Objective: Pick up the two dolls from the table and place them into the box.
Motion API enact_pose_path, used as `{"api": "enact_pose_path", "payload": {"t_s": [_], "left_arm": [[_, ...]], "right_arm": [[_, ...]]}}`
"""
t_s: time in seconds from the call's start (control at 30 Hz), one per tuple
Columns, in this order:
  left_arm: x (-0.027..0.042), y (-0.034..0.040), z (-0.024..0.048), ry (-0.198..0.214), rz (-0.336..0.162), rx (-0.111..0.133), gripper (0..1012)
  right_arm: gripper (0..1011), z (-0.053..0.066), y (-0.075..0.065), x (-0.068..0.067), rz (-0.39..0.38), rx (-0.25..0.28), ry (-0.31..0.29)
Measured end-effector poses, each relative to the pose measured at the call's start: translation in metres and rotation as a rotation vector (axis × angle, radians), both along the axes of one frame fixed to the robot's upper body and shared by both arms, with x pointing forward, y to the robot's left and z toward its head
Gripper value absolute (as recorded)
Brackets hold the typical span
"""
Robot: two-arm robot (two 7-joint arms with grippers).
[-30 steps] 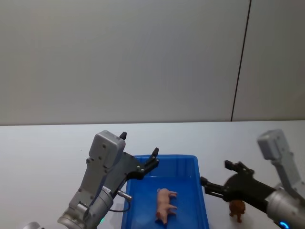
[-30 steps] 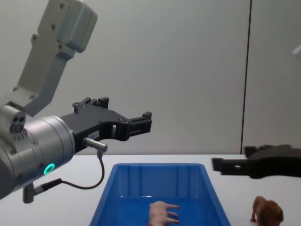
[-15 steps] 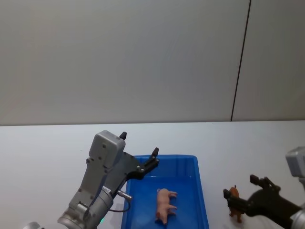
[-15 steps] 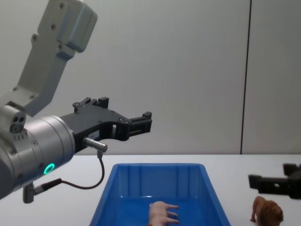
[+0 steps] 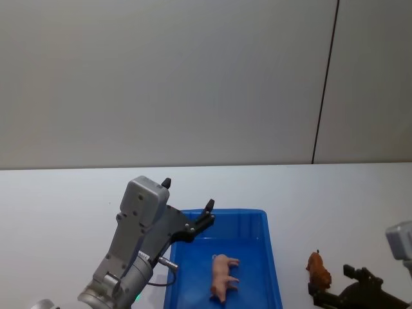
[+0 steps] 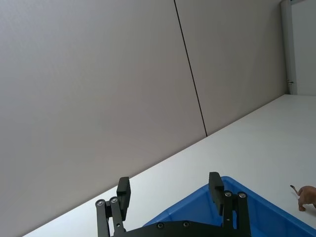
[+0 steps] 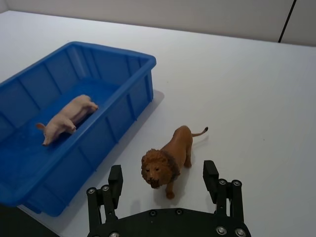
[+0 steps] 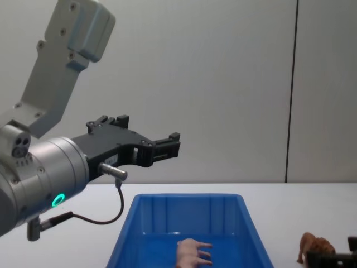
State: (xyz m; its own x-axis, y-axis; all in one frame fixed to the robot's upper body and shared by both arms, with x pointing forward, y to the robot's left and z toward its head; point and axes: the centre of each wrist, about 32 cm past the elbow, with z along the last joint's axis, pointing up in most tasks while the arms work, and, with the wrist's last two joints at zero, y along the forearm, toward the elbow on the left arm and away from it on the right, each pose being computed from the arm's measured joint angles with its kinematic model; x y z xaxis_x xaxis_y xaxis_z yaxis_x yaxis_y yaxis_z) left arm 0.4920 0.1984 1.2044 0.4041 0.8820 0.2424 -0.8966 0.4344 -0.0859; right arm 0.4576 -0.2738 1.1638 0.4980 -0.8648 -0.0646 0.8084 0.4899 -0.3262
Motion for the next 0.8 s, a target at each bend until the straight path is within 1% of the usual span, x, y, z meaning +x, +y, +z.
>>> {"api": "enact_pose_path", "payload": {"t_s": [0.1, 0.17, 0.2, 0.27, 0.33, 0.37, 0.4, 0.43, 0.5, 0.57, 0.6, 0.67, 0.73, 0.8], "left_arm": [[0.0000, 0.0000, 0.0000, 0.000, 0.000, 0.000, 1001], [0.0000, 0.0000, 0.0000, 0.000, 0.000, 0.000, 1001], [0.0000, 0.0000, 0.0000, 0.000, 0.000, 0.000, 1001], [0.0000, 0.0000, 0.0000, 0.000, 0.000, 0.000, 1001], [0.0000, 0.0000, 0.0000, 0.000, 0.000, 0.000, 1001], [0.0000, 0.0000, 0.0000, 0.000, 0.000, 0.000, 1001], [0.0000, 0.0000, 0.0000, 0.000, 0.000, 0.000, 1001], [0.0000, 0.0000, 0.0000, 0.000, 0.000, 0.000, 1001], [0.0000, 0.0000, 0.0000, 0.000, 0.000, 0.000, 1001], [0.0000, 0.0000, 0.0000, 0.000, 0.000, 0.000, 1001], [0.0000, 0.0000, 0.0000, 0.000, 0.000, 0.000, 1001], [0.0000, 0.0000, 0.0000, 0.000, 0.000, 0.000, 1001], [0.0000, 0.0000, 0.0000, 0.000, 0.000, 0.000, 1000], [0.0000, 0.0000, 0.0000, 0.000, 0.000, 0.000, 1001]], "right_arm": [[976, -0.006, 0.001, 0.001, -0.002, 0.000, 0.023], [940, -0.008, 0.002, 0.001, -0.004, -0.001, 0.033], [940, -0.008, 0.002, 0.001, -0.004, -0.001, 0.033], [878, -0.010, 0.003, 0.003, -0.006, -0.001, 0.039], [792, -0.012, 0.003, 0.003, -0.008, 0.000, 0.043], [792, -0.013, 0.004, 0.004, -0.008, 0.001, 0.043], [737, -0.014, 0.004, 0.004, -0.009, 0.002, 0.041], [726, -0.014, 0.004, 0.004, -0.010, 0.002, 0.039], [659, -0.015, 0.005, 0.005, -0.011, 0.004, 0.034], [616, -0.016, 0.006, 0.006, -0.011, 0.007, 0.023], [558, -0.016, 0.007, 0.007, -0.012, 0.009, 0.016], [518, -0.016, 0.008, 0.008, -0.013, 0.012, 0.007], [450, -0.016, 0.009, 0.010, -0.013, 0.015, -0.003], [434, -0.016, 0.010, 0.011, -0.013, 0.016, -0.010]]}}
